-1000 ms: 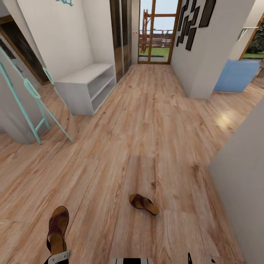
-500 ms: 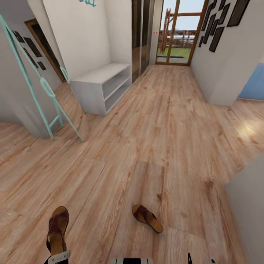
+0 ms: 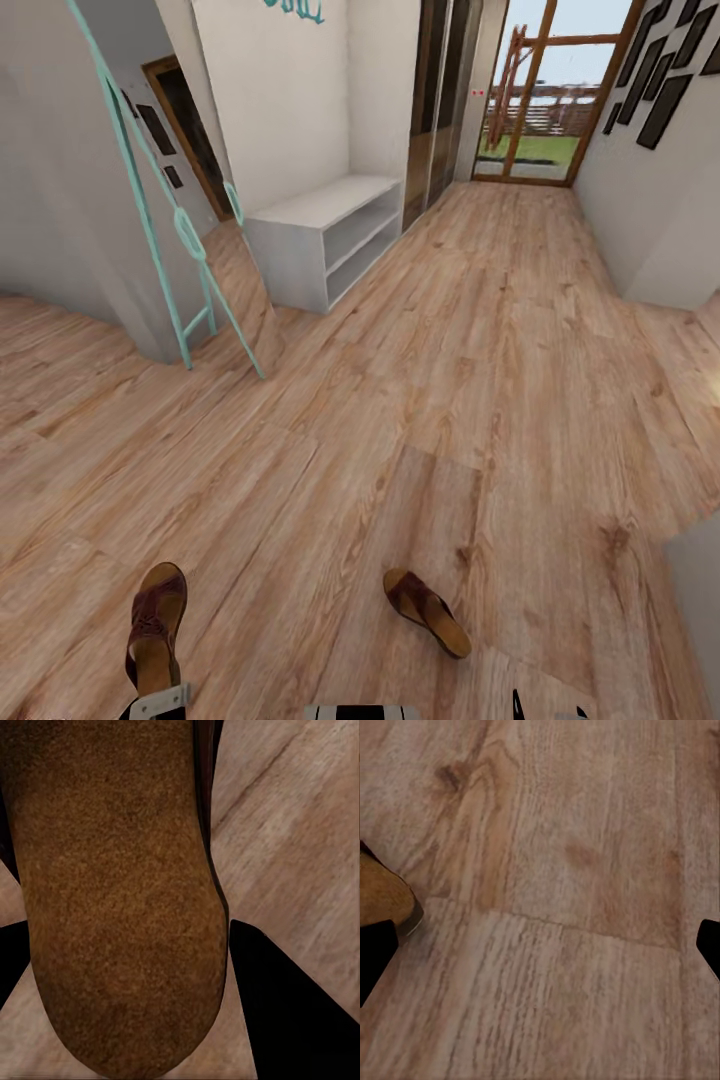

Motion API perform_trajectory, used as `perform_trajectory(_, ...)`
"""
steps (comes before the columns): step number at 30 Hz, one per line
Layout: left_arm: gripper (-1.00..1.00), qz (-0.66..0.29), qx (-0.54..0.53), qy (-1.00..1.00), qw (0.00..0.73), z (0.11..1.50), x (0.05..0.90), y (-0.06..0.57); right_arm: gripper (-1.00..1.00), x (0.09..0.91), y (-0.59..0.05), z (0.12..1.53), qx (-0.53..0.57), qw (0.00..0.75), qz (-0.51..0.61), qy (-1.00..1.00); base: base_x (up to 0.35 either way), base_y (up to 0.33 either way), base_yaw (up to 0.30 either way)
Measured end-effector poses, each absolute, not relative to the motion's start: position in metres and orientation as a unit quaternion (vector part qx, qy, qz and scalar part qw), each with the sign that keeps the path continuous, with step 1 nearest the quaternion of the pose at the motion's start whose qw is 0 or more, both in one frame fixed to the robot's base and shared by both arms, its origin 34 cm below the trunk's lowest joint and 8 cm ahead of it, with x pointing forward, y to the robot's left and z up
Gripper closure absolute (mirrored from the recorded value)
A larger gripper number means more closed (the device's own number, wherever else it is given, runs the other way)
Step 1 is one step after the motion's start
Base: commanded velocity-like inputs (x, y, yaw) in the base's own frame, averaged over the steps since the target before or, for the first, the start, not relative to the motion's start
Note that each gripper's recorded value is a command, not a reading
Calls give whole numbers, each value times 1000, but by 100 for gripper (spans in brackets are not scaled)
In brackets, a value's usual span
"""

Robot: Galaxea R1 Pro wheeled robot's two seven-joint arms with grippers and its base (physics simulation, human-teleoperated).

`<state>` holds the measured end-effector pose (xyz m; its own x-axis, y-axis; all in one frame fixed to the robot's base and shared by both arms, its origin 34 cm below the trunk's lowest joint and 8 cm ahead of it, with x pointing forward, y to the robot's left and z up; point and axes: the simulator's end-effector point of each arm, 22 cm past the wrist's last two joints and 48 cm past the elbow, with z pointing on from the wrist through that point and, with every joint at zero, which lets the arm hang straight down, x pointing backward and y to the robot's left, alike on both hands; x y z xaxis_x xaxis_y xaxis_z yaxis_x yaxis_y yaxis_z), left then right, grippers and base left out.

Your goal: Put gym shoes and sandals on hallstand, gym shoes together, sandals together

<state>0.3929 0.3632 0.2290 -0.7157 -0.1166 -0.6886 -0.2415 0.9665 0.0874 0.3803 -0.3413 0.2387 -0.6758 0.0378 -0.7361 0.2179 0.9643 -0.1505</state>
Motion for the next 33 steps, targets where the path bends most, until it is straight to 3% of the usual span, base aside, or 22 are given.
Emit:
perform_trajectory(10,100,84,-97,921,369,232,396,362,-100,384,-341,242,71,401,-113,906,172,-165,219)
perform_trajectory(33,100,84,-98,916,380,239,404,363,-100,391,-341,248,72,411,-112,902,-21,-24,219)
